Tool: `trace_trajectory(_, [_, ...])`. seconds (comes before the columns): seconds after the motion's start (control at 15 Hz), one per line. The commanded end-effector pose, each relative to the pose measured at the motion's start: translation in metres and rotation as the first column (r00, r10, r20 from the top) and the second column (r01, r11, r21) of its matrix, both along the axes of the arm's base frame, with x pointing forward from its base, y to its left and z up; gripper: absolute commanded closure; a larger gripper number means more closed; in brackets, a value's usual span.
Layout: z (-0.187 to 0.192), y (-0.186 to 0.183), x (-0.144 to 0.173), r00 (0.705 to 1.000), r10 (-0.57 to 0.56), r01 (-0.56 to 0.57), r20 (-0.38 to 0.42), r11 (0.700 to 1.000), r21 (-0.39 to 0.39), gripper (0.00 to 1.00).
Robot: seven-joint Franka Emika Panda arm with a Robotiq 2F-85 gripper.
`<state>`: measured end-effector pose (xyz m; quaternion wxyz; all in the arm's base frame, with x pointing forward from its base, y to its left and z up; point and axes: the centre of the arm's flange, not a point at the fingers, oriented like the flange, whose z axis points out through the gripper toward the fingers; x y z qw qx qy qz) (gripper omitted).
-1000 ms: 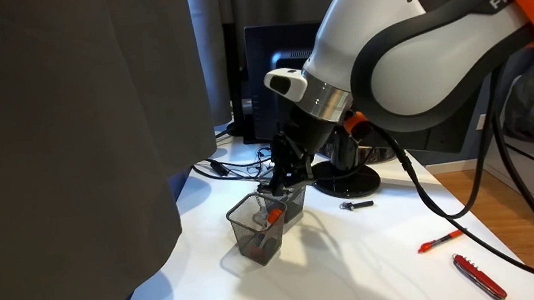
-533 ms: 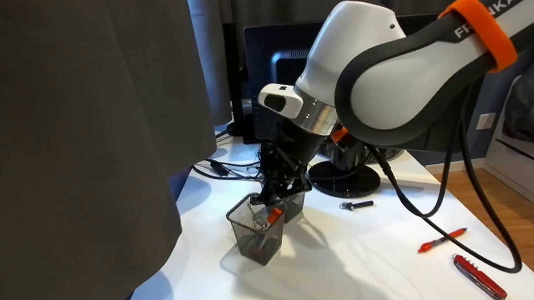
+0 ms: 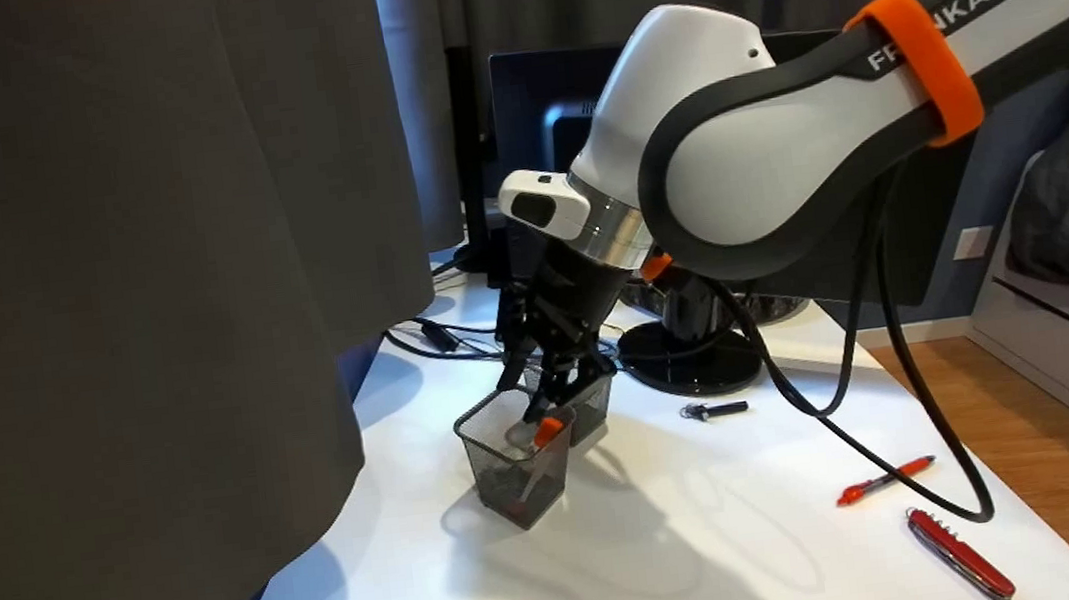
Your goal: Pick up the keychain from the table and put it in the gray pen holder on the left
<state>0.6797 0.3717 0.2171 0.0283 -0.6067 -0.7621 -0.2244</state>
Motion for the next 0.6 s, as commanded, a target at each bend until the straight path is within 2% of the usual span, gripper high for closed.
trace_trajectory(0.0, [0.008,0.003,0.008,1.0,0.021,-0.021,0.001,1.0,-0.014,0.23])
trace_trajectory(0.07, [0.011,0.001,0.006,1.0,0.022,-0.022,-0.003,0.999,-0.028,0.17])
trace_trajectory(0.2, [0.018,-0.011,-0.008,1.0,-0.003,-0.002,-0.031,0.989,-0.145,0.03])
trace_trajectory(0.27, [0.021,-0.02,-0.014,1.0,-0.011,0.005,-0.029,0.981,-0.194,0.0])
trace_trajectory(0.33, [0.027,-0.034,-0.021,0.999,-0.019,0.011,-0.035,0.978,-0.207,0.0])
trace_trajectory(0.4, [0.037,-0.048,-0.028,0.999,0.003,-0.009,-0.036,0.984,-0.175,0.0])
trace_trajectory(0.47, [0.045,-0.059,-0.036,1.0,0.02,-0.019,0.001,0.992,-0.127,0.0])
trace_trajectory(0.53, [0.021,-0.031,-0.001,1.0,-0.007,0.005,-0.017,0.99,-0.143,0.0])
